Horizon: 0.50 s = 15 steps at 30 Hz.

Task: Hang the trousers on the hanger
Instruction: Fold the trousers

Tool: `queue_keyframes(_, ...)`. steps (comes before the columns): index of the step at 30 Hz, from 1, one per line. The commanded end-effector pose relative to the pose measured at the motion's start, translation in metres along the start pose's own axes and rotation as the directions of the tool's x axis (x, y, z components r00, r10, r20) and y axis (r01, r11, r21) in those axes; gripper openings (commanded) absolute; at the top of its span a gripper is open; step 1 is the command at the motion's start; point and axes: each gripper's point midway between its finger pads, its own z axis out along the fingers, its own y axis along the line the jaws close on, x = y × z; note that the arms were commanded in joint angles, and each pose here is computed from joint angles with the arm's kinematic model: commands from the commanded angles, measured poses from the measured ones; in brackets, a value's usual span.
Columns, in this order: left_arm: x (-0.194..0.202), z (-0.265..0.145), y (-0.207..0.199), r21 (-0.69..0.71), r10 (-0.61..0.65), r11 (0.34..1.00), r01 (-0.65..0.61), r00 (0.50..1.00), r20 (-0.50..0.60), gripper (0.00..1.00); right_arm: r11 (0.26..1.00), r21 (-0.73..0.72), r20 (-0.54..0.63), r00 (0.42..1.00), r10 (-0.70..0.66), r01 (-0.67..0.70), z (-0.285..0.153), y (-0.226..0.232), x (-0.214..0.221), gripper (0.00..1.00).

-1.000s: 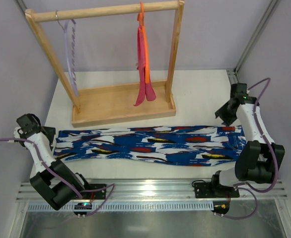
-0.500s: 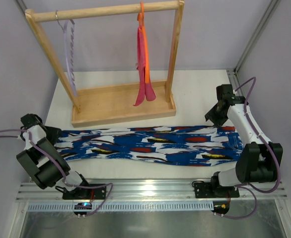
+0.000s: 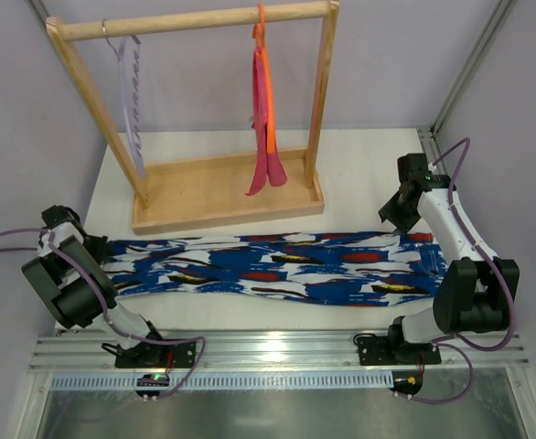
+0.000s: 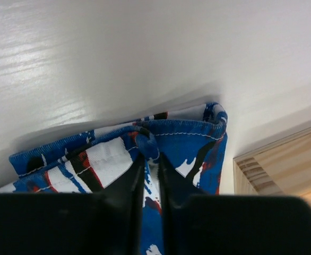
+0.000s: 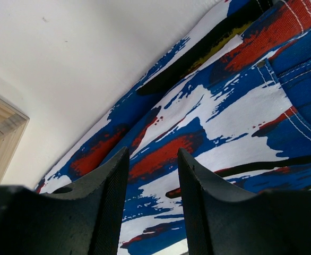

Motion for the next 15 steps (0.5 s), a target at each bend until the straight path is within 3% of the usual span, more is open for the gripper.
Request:
queue_keyframes(1, -0.011, -0.005, -0.019, 0.054, 0.026, 0.998, -0.027, 0.999, 0.019, 0.1, 1.0, -0.001, 0.059, 0.998, 0.001, 0.0, -0.005, 0.003, -0.014, 0.45)
queue_keyframes(2, -0.011, -0.007, -0.02, 0.051, 0.037, 0.998, -0.039, 0.999, 0.026, 0.0, 1.0, 0.002, 0.058, 0.998, 0.001, -0.001, -0.005, 0.002, -0.013, 0.45)
queue_keyframes(11, -0.03, -0.053, -0.043, 0.091, 0.068, 0.992, -0.082, 0.987, 0.145, 0.0, 1.0, 0.017, 0.058, 0.998, -0.009, 0.008, -0.002, -0.002, -0.012, 0.45)
queue_keyframes(15, -0.035, -0.054, -0.05, 0.079, 0.079, 0.993, -0.093, 0.983, 0.169, 0.0, 1.0, 0.016, 0.059, 0.998, -0.01, 0.009, -0.002, -0.003, -0.011, 0.45)
